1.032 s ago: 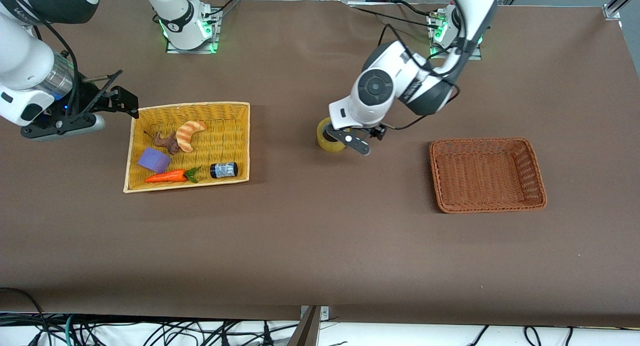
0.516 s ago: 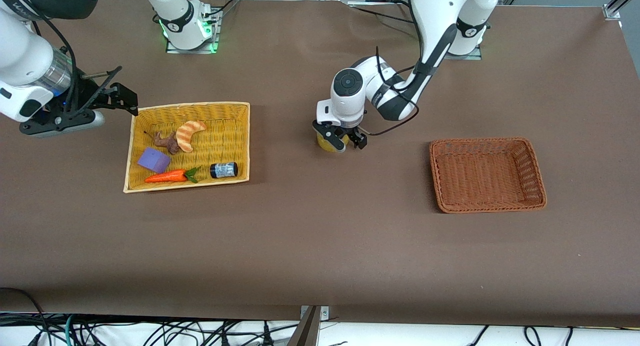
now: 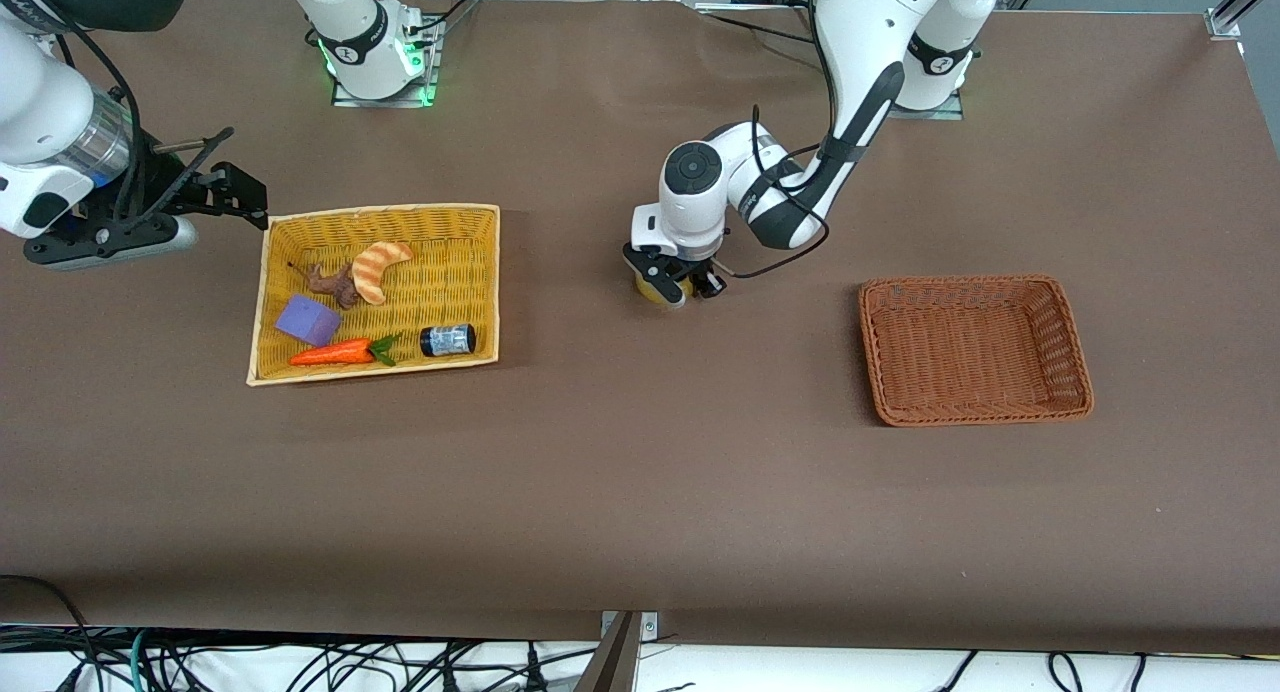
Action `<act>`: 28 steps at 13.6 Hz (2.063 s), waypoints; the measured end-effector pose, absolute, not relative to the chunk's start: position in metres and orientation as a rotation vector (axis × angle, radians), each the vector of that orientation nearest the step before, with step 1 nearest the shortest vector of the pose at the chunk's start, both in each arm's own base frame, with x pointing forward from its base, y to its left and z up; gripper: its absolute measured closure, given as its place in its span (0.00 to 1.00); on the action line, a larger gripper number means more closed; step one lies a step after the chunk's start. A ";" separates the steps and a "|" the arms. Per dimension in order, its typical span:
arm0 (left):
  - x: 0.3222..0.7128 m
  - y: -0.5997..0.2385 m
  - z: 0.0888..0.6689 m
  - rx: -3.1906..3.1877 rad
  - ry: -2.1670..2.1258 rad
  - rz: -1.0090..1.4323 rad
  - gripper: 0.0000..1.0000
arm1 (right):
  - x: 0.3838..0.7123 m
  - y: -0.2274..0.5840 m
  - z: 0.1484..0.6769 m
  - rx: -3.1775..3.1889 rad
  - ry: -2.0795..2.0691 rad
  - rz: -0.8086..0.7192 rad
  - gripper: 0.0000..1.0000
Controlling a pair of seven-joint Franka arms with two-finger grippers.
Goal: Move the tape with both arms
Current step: 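Lift the tape with the left gripper and carry it over the brown basket, then lower the tape into the brown wicker basket with the left gripper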
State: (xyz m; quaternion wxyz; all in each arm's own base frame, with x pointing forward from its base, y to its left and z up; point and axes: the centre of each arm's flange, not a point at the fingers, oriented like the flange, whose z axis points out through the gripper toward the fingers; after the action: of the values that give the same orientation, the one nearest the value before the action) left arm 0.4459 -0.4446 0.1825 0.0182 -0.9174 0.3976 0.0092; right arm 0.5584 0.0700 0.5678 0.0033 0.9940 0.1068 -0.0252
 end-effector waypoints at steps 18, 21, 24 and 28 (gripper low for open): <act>0.606 -0.120 0.334 -2.643 1.471 0.420 0.78 | 0.558 0.067 0.570 3.116 0.326 -0.074 0.00; 0.618 -0.056 0.315 -2.645 1.545 0.436 0.78 | 0.558 0.067 0.569 3.116 0.325 -0.075 0.00; 0.627 -0.033 0.256 -2.598 1.639 0.426 0.78 | 0.557 0.066 0.569 3.116 0.325 -0.077 0.00; 0.625 -0.008 0.200 -2.623 1.683 0.484 0.71 | 0.557 0.066 0.569 3.116 0.325 -0.077 0.00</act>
State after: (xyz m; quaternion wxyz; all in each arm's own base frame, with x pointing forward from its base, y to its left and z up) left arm 0.6247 -0.0083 0.1996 -0.0062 -0.8316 0.5337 0.1535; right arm 0.5575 0.0664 0.5686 0.0040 0.9943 0.1037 -0.0247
